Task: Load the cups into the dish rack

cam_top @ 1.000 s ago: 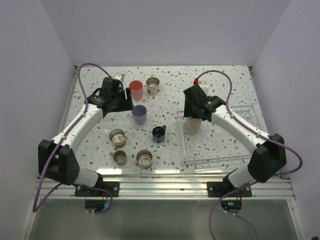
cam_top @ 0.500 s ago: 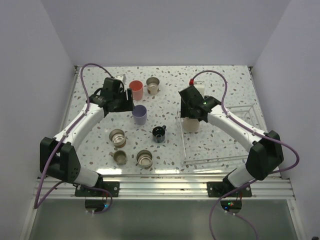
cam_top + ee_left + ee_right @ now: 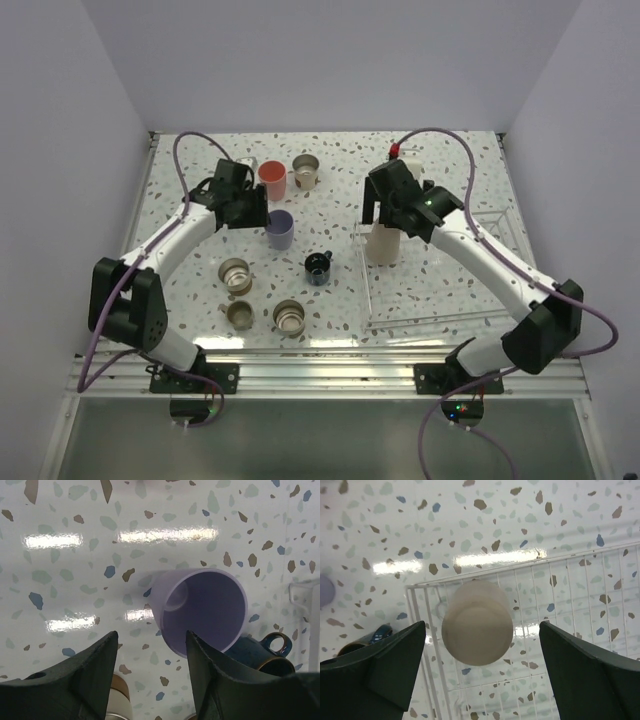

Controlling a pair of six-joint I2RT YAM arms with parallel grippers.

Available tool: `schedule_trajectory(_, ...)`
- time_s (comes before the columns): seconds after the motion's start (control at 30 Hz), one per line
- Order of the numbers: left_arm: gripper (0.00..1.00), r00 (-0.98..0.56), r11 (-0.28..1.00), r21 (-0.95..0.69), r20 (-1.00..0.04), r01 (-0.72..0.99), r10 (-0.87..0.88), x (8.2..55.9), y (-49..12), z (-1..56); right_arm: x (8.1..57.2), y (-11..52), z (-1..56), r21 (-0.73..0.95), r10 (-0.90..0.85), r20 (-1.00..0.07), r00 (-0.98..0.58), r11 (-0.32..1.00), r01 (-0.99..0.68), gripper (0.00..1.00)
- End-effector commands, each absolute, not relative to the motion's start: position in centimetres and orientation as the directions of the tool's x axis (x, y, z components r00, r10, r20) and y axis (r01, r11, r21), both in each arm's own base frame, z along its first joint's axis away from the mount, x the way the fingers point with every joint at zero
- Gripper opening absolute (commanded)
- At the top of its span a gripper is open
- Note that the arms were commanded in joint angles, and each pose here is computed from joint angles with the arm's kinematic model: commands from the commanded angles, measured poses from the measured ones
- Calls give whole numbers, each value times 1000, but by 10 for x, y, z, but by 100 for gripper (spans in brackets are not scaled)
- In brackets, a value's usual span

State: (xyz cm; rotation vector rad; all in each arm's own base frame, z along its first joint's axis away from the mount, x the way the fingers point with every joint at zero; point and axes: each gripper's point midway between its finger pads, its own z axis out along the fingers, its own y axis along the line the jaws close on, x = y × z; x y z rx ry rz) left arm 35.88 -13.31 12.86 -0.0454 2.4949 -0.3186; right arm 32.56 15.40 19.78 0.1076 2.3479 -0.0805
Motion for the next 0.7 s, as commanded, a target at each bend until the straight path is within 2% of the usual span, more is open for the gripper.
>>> schedule_trajectory(0.0, 60, -811, 971, -228, -581, 77, -72, 367, -136, 116, 320, 142, 269, 51, 115, -807, -579, 991, 126, 99)
schedule_trajectory(0.13, 51, -819, 969, -234, -569, 75, -74, 373, -139, 103, 310, 133, 303, 92, 148, -830, -538, 987, 128, 99)
schedule_trajectory(0.23, 36, -825, 965, -251, -559, 75, -82, 378, -144, 96, 301, 128, 319, 122, 171, -839, -517, 984, 127, 99)
schedule_trajectory(0.27, 26, -825, 963, -258, -558, 72, -88, 379, -146, 97, 299, 125, 323, 125, 174, -842, -511, 984, 129, 99)
schedule_trajectory(0.3, 20, -830, 961, -267, -551, 74, -89, 380, -148, 95, 297, 124, 327, 130, 177, -844, -506, 983, 128, 98)
schedule_trajectory(0.47, 2, -821, 953, -290, -562, 84, -99, 387, -154, 107, 285, 114, 350, 152, 191, -862, -470, 981, 119, 99)
schedule_trajectory(0.67, 0, -762, 943, -315, -635, 104, -128, 400, -159, 169, 275, 127, 383, 266, 252, -857, -450, 963, 34, 99)
